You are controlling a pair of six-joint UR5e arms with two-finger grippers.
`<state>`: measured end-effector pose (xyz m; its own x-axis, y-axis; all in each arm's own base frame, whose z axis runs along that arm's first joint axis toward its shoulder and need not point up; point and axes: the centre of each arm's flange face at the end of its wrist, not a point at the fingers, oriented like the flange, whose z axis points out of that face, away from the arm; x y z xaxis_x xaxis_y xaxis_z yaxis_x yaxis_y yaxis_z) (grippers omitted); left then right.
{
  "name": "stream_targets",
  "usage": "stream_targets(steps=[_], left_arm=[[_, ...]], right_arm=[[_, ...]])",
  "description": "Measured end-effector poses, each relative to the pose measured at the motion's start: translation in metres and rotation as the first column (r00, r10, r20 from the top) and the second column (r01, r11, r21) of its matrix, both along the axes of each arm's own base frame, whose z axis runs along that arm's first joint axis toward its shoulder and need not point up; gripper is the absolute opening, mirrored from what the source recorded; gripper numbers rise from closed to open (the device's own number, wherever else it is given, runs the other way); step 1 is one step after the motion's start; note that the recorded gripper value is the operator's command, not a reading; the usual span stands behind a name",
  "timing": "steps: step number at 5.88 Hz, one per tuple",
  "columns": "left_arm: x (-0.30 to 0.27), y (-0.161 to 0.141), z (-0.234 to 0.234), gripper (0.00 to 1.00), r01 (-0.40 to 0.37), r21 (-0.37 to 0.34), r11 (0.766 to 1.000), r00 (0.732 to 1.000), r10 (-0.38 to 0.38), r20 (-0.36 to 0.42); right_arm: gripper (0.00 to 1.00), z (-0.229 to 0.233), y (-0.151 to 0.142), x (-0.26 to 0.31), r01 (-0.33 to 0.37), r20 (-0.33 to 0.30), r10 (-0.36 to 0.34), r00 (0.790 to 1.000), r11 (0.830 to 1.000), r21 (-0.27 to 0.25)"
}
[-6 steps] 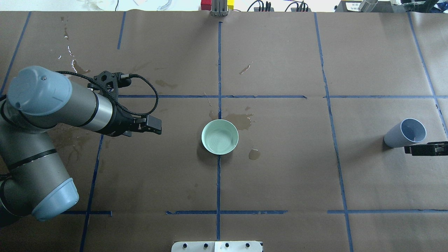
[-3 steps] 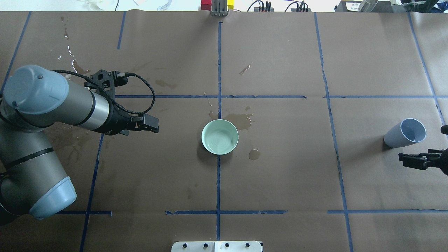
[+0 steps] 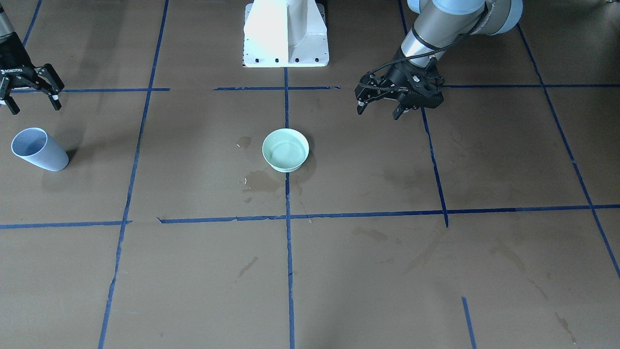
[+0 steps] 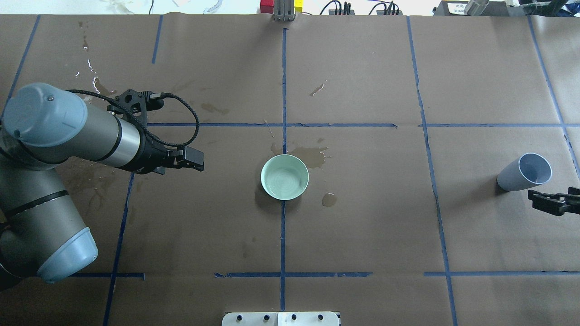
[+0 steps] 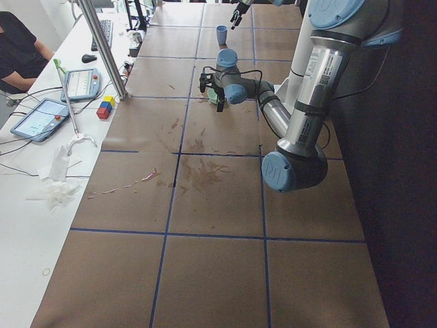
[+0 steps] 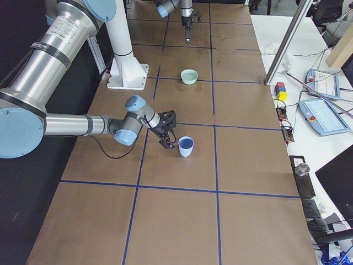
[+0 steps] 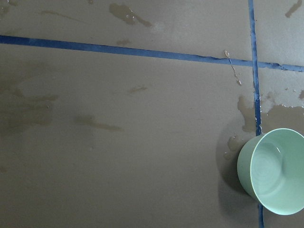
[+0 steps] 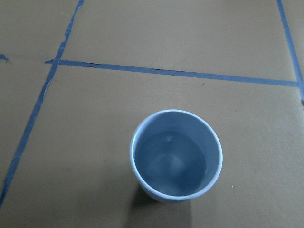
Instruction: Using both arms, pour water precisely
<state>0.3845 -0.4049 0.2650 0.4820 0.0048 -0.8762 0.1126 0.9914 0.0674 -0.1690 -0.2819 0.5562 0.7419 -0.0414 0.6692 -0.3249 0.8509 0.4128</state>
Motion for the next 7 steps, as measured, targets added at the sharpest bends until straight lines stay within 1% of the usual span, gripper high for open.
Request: stream_targets(steps=[3,4,5,7], left_arm=[[-0.001,-0.001,0.001,0.99,0.003,-0.002,1.000,1.000,-0.003,0.001],[-0.001,-0.001,0.001,0.99,0.004,-0.003,1.000,1.000,-0.004,0.002],[-0.001,-0.001,0.001,0.99,0.006,-0.004,1.000,1.000,-0.006,0.003],[-0.002,-0.003,0.002,0.99,0.012,-0.007,1.000,1.000,-0.012,0.004]], right_arm=[[1.00,0.012,0.007,-0.008,0.001,-0.006,-0.001,1.000,1.000,-0.020],[1.00,0.014,0.008,-0.011,-0.008,-0.010,0.008,1.000,1.000,-0.018],[1.00,0.017,0.009,-0.016,-0.030,-0.025,0.030,0.999,1.000,0.001],[1.00,0.023,0.012,-0.030,-0.102,-0.051,0.105,0.993,0.993,0.067]])
